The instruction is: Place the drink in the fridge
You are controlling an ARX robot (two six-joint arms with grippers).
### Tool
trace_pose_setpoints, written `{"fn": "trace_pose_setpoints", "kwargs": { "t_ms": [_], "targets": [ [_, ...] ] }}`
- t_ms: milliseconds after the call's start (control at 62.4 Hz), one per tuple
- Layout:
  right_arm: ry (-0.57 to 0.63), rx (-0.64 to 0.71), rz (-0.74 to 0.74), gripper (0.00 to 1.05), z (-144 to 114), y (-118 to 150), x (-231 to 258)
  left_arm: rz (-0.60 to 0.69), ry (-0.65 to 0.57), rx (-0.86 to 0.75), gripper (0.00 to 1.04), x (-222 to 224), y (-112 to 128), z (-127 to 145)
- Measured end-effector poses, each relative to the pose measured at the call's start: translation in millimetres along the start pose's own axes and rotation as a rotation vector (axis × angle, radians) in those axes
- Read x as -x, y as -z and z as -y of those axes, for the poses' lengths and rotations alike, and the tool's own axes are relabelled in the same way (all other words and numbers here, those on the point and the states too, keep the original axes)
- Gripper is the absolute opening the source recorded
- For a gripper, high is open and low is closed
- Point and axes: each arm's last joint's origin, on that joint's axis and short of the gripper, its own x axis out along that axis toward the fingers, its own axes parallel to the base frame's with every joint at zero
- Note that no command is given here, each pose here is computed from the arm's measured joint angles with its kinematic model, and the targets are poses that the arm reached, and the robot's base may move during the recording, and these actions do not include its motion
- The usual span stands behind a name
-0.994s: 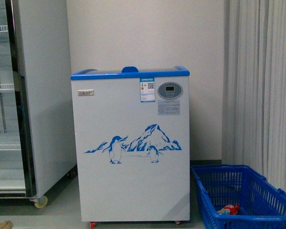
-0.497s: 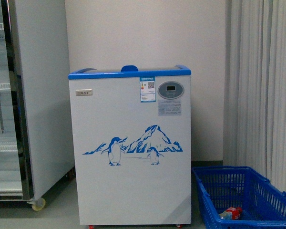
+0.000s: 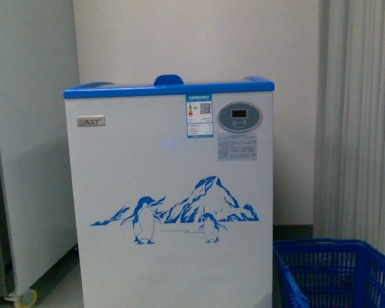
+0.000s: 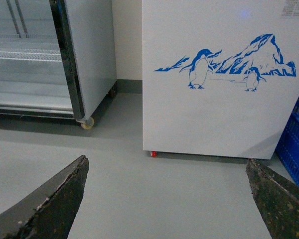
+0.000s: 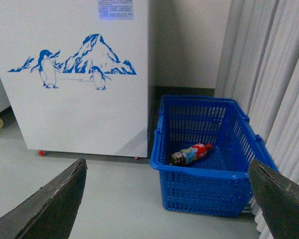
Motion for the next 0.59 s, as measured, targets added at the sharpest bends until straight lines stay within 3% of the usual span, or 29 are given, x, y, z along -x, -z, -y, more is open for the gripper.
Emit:
{"fn": "trace_pose_setpoints", "kwargs": {
  "t_ms": [593],
  "targets": [
    [-0.001,0.0,0.0,0.97,0.0,0.0,0.0,0.0,0.0,0.0,0.97,0.0,0.0,0.0]
  ]
}}
